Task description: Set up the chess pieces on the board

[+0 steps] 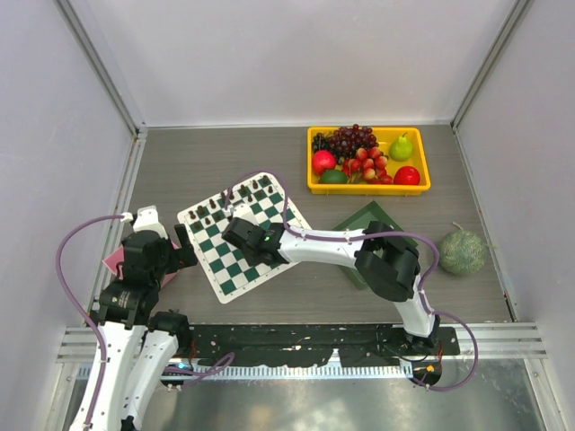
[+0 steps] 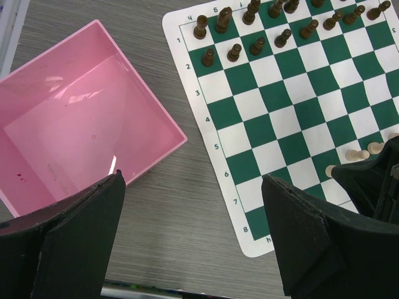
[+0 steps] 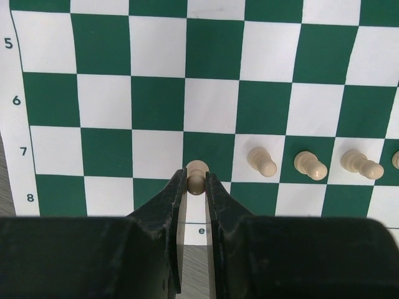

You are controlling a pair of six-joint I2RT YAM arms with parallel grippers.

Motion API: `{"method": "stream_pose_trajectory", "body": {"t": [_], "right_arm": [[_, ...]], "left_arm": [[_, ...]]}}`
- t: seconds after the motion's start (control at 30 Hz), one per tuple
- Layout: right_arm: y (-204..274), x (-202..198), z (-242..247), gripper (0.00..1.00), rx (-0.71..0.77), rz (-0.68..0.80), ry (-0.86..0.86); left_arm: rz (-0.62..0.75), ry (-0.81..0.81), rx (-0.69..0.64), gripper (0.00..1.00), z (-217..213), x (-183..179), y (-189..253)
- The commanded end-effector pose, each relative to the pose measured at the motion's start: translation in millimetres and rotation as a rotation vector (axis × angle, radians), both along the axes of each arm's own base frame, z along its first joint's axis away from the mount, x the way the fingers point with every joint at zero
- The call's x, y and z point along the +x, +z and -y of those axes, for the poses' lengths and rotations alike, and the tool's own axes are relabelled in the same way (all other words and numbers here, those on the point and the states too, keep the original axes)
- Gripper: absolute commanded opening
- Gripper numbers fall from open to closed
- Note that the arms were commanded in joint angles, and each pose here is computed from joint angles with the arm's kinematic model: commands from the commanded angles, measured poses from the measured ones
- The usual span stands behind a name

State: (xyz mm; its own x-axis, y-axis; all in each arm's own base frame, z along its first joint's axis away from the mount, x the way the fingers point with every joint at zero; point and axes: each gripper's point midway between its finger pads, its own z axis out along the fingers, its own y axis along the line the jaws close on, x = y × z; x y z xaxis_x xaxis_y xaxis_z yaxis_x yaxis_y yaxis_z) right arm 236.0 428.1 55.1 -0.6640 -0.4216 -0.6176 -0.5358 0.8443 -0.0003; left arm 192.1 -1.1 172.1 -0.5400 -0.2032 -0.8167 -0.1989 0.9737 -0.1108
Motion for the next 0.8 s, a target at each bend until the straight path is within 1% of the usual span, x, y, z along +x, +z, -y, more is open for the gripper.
{"method": "stream_pose_trajectory", "body": {"t": [0.0, 0.17, 0.47, 0.53, 0.6, 0.67, 0.73, 0.77], "right_arm": [[12, 13, -4, 0.11, 0.017, 0.043, -0.024], [9, 16, -7, 0.11, 0.03, 0.05, -0.03], [-3, 18, -7, 0.12, 0.01, 0.047, -0.04], [-5, 17, -6, 0.14, 0.006, 0.042, -0.036], [-4, 16, -7, 0.17, 0.014, 0.037, -0.033], [0, 16, -7, 0.23, 0.022, 0.041, -0.036], [7, 16, -7, 0.31, 0.032, 0.048, -0.033], [10, 16, -7, 0.39, 0.037, 0.051, -0.032]], "left_arm": [[0.066, 0.006, -0.013, 0.99, 0, 7, 18], [0.067, 0.004, -0.012, 0.99, 1, 7, 18], [0.067, 0.003, -0.014, 0.99, 1, 7, 18], [0.069, 0.002, -0.013, 0.99, 1, 7, 19], [0.068, 0.003, -0.014, 0.99, 1, 7, 18], [0.065, 0.003, -0.014, 0.99, 1, 7, 17], [0.064, 0.004, -0.013, 0.99, 1, 7, 17], [0.064, 0.004, -0.013, 0.99, 1, 7, 17]]}}
